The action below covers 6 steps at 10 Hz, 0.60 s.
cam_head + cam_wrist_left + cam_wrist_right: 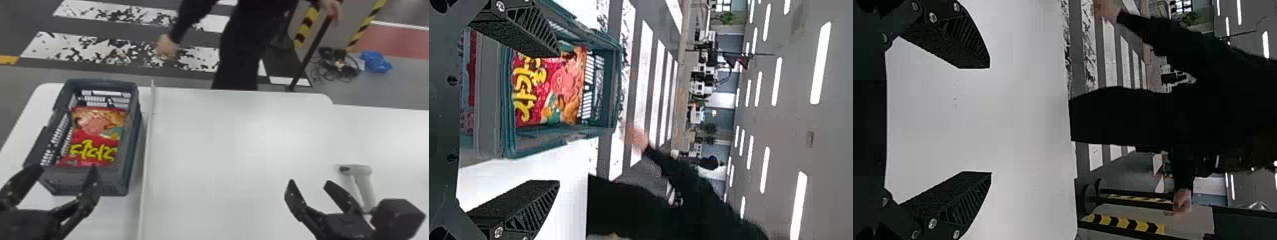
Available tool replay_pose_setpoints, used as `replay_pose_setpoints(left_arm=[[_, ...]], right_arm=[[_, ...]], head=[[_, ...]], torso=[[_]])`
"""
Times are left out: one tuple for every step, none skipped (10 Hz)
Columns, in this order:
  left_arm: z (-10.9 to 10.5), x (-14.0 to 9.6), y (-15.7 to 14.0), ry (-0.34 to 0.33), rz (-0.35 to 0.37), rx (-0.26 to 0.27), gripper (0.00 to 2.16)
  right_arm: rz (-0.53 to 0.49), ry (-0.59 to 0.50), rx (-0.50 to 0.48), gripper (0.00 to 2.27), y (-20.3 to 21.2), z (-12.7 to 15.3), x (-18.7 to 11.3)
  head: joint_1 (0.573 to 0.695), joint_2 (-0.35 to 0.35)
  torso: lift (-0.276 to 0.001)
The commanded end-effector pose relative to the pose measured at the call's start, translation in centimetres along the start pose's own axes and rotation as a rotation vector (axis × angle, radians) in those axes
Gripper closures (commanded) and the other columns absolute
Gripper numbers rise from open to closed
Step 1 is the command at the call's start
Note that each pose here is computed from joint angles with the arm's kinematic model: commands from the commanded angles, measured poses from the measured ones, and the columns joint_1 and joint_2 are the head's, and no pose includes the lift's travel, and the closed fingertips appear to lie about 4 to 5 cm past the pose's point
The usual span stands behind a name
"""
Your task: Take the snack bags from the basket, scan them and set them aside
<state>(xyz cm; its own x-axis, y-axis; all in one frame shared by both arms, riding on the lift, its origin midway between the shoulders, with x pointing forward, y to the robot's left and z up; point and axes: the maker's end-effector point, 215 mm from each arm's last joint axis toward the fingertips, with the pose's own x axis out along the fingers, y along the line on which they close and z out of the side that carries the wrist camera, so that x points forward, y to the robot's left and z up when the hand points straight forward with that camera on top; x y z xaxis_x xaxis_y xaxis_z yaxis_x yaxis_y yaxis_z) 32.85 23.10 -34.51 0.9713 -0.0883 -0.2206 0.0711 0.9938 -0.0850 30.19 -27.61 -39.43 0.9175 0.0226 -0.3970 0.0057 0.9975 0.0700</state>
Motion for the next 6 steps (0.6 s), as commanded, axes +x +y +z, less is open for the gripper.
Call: replay_pose_setpoints(left_arm=[[1.0,1.7,2.8,0.022,0.040,-0.007,0.09],[1.7,3.1,3.8,0.029,0.049,-0.018,0.09],[2.3,4.9,4.2,0.045,0.052,-0.018,0.09],[2.5,6.8,4.4,0.075,0.053,-0.018,0.10],[1.8,8.7,4.6,0.133,0.057,-0.026,0.10],[1.6,10.2,5.1,0.152,0.062,-0.026,0.10]], right_arm=[[0.008,-0.004,-0.007,0.17,0.2,0.3,0.2],[0.012,-0.004,-0.008,0.17,0.2,0.3,0.2],[0.011,-0.004,-0.010,0.17,0.1,0.3,0.2],[0.014,-0.003,-0.011,0.17,0.2,0.3,0.1],[0.014,0.002,-0.011,0.17,0.2,0.1,0.1],[0.014,0.004,-0.011,0.17,0.2,0.0,0.0]], head=[[0.695,-0.109],[0.695,-0.069],[0.695,-0.033],[0.695,-0.014],[0.695,-0.008],[0.695,-0.004]], torso=[[-0.075],[-0.075],[-0.075],[-0.075],[-0.075],[-0.075]])
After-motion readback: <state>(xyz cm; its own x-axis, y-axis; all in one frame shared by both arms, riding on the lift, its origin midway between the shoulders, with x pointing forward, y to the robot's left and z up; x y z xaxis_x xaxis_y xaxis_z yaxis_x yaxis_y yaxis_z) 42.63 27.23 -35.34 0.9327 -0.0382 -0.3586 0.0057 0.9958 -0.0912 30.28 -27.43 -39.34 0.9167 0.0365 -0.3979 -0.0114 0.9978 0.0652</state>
